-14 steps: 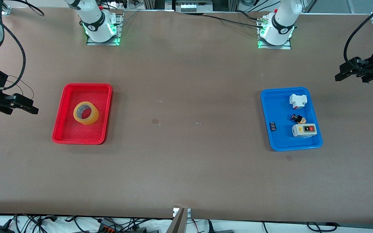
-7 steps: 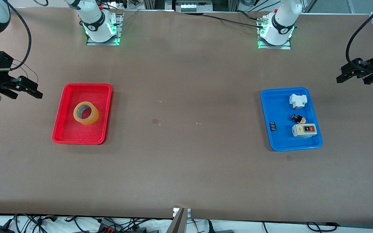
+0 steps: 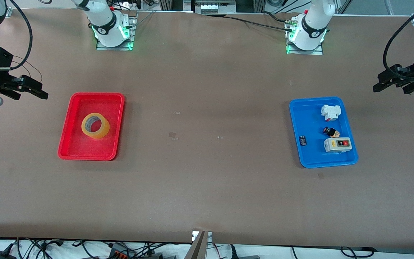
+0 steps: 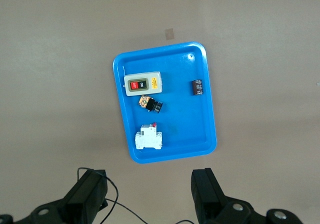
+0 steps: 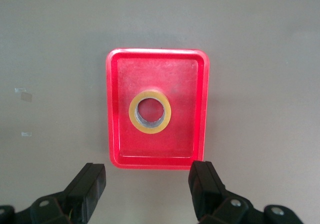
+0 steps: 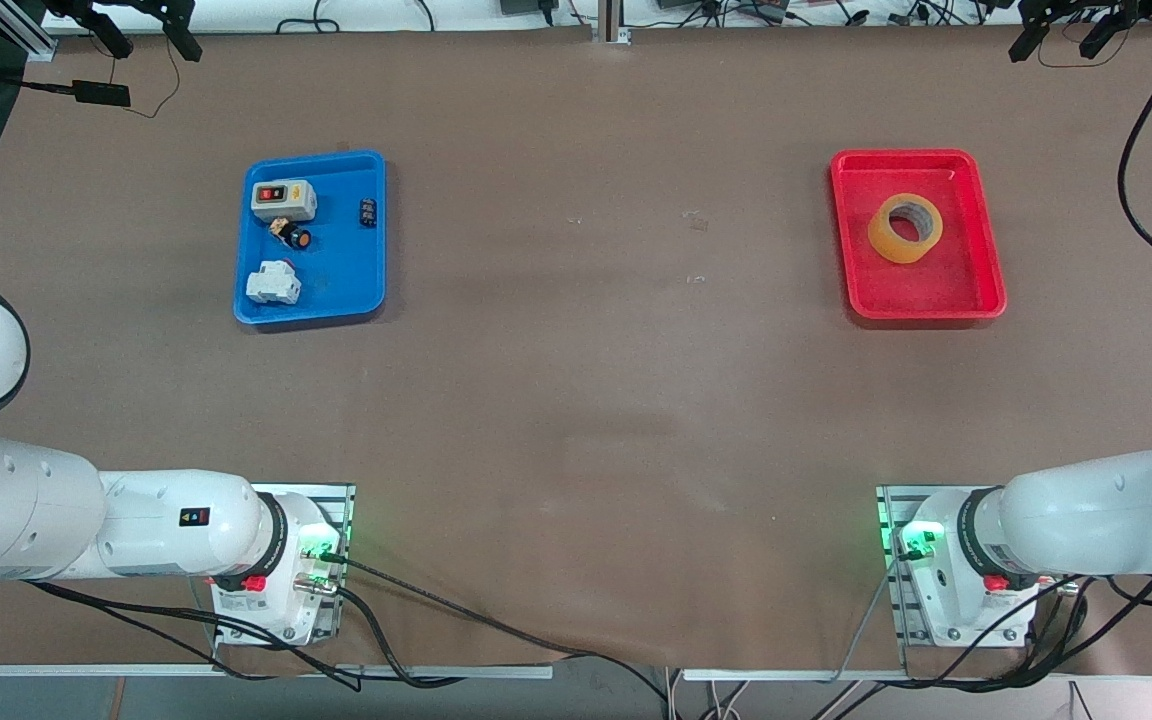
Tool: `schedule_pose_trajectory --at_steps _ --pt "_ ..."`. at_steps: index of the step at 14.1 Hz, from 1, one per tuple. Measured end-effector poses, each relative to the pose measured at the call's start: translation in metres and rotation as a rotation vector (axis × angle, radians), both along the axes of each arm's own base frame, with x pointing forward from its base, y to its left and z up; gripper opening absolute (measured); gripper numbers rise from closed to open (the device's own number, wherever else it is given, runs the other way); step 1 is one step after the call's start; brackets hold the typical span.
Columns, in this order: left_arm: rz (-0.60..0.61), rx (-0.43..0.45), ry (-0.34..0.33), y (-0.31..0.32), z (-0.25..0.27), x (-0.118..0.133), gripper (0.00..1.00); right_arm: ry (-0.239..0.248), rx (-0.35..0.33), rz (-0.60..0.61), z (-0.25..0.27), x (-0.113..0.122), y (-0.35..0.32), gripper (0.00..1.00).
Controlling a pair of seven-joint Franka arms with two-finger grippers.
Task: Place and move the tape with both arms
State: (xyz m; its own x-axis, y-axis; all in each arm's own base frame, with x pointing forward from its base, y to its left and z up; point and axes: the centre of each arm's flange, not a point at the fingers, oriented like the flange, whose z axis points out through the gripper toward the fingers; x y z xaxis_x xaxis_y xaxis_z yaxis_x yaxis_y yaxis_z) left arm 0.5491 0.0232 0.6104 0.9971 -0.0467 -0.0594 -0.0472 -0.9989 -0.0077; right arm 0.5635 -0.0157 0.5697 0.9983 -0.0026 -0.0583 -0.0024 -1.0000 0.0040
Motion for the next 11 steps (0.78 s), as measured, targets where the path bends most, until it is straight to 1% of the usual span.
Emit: schedule_pose_trajectory --at_steps 4,11 --pt "-0.008 0.0 0.0 -0.0042 0.0 0.0001 1.0 -0.014 0.0 0.0 0.007 -0.0001 -0.0001 1.0" --pt "-0.009 0.0 0.0 -0.005 0.0001 0.0001 1.0 -0.015 0.0 0.002 0.0094 -0.0017 0.0007 1.0"
